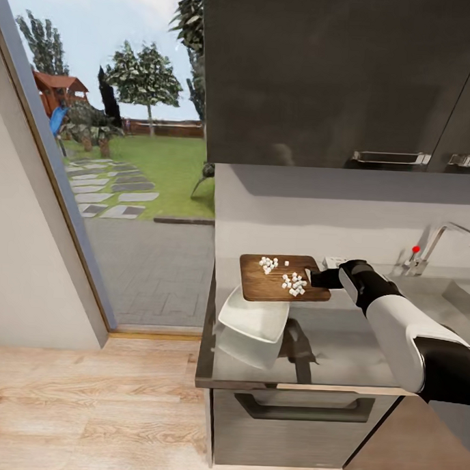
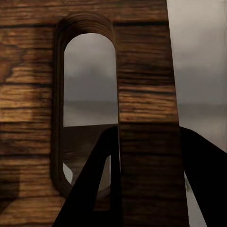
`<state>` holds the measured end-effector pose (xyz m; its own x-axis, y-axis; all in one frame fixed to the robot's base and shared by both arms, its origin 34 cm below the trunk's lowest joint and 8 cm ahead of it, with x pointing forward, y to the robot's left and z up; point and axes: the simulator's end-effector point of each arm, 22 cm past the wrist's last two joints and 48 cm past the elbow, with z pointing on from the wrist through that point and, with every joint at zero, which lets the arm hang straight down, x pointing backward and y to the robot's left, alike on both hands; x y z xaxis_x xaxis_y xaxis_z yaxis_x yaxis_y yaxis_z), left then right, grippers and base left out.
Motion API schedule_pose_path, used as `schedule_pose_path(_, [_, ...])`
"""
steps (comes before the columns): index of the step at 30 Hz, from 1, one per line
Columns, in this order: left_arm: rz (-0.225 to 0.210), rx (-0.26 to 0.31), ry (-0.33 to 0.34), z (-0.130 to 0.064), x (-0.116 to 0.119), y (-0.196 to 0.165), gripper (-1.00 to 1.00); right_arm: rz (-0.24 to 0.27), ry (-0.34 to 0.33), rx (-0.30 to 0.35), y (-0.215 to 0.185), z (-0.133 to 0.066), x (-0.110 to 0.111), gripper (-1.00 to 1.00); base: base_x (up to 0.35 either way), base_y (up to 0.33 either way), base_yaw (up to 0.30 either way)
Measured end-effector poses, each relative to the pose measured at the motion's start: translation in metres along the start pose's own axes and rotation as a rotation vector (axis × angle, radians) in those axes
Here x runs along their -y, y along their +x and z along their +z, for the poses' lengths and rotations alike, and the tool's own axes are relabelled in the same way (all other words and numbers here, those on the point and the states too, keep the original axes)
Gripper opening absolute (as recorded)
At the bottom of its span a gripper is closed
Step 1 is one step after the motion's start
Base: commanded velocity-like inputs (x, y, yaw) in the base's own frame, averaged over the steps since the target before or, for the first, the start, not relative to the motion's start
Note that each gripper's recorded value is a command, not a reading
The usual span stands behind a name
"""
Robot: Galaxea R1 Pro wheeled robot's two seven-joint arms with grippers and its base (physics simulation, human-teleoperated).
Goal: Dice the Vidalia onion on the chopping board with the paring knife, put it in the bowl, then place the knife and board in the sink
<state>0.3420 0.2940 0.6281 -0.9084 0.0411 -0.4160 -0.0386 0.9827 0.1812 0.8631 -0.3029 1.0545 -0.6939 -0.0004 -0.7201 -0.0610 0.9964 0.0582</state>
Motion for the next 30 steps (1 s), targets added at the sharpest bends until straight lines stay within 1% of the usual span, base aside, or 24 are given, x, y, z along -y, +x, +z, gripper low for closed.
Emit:
schedule_pose_path(3, [0.001,0.0,-0.002,0.0,-0.001,0.0,1.0,-0.001,0.003,-0.001,0.0,0.0,0.001,-1.0,0.0,0.0,0.0])
schedule_pose_path(5, [0.001,0.0,-0.002,0.0,-0.002,0.0,1.0,-0.01,0.01,-0.005,0.001,0.0,0.003,-1.0,0.0,0.0,0.0])
schedule_pose_path(6, [0.001,0.0,-0.002,0.0,-0.002,0.0,1.0,-0.022,0.019,-0.008,0.002,0.0,0.005,-1.0,-0.064,0.0,0.0])
schedule_pose_path(8, [0.001,-0.001,-0.001,0.0,-0.001,0.0,1.0,-0.067,0.049,-0.021,0.004,0.0,0.012,-1.0,-0.17,0.0,0.0])
schedule_pose_path(11, [0.0,-0.003,0.003,0.0,0.002,0.0,1.0,-0.086,0.06,-0.026,0.005,0.0,0.014,-1.0,-0.277,-0.011,0.0])
schedule_pose_path(19, [0.0,-0.007,0.004,0.0,0.003,0.001,1.0,-0.096,0.069,-0.03,0.006,0.0,0.016,-1.0,-0.273,-0.131,0.0])
schedule_pose_path(30, [0.0,-0.002,0.001,0.0,0.0,0.0,1.0,-0.094,0.066,-0.029,0.006,0.0,0.015,-1.0,-0.023,-0.017,0.0])
